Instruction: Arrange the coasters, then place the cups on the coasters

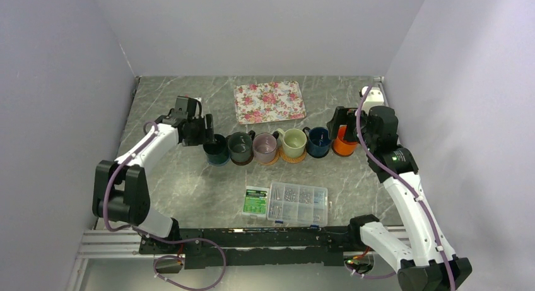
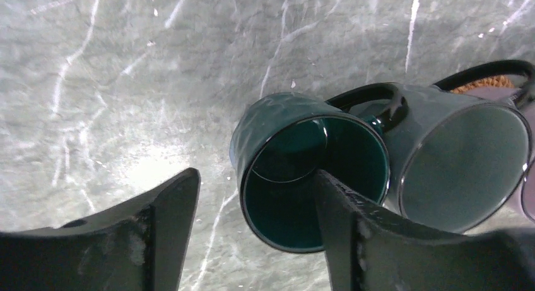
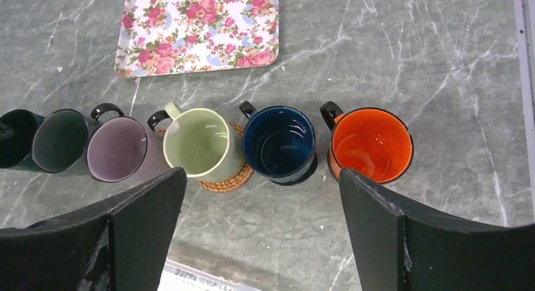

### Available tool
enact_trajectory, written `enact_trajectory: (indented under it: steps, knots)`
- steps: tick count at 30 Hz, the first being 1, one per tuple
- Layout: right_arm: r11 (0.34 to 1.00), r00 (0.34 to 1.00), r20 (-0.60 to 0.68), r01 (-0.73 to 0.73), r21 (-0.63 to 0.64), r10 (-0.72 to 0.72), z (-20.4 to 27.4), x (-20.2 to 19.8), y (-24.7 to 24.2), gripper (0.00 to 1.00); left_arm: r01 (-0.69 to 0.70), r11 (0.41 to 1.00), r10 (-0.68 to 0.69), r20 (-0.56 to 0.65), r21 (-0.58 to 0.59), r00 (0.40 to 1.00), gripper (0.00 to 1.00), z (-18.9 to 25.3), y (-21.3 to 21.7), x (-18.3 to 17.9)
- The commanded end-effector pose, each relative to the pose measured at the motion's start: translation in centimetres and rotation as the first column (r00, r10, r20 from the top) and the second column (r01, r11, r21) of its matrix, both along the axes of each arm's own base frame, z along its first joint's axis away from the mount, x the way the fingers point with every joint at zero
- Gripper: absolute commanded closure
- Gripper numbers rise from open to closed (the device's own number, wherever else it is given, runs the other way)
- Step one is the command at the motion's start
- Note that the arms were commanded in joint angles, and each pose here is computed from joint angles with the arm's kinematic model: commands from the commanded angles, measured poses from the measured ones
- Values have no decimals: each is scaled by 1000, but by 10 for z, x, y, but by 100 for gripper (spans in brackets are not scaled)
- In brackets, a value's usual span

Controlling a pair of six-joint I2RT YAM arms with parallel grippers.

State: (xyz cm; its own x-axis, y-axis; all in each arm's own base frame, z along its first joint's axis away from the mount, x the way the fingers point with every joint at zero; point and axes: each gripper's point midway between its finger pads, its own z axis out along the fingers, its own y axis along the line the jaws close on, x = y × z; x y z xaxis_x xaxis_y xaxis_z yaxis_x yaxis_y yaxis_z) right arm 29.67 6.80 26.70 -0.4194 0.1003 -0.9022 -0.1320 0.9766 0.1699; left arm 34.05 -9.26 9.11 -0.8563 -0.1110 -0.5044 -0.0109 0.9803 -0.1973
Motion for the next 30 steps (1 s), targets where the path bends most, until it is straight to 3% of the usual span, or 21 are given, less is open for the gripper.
enact_trajectory:
  steps: [1, 4, 6, 11, 20, 25, 30]
  knots:
    - [1000, 1000, 6, -4, 16, 4, 3, 2, 2, 3, -30, 999, 33, 136, -24, 990, 20, 41, 1, 10]
    - [999, 999, -14, 31, 13, -31, -1, 5, -4, 0, -54, 998, 60, 203, -32, 977, 16, 59, 5, 10]
    - [997, 997, -20, 78, 0, -78, -1, 7, -12, 0, -64, 997, 75, 252, -49, 965, 7, 75, 6, 9]
    - [985, 985, 7, 174, -21, -174, 6, 9, -32, 0, -156, 987, 160, 382, -43, 910, 6, 127, 26, 7]
    - [964, 927, 290, 263, -48, -239, 59, -12, -60, 0, -243, 967, 228, 690, -78, 686, 6, 245, 58, -11]
    - [961, 891, 386, 275, -35, -240, 71, -24, -64, 0, -259, 965, 199, 746, -37, 635, 6, 268, 69, -24]
    - [966, 884, 407, 259, -21, -228, 63, -28, -62, 0, -287, 958, 181, 786, -5, 591, 6, 256, 80, -32]
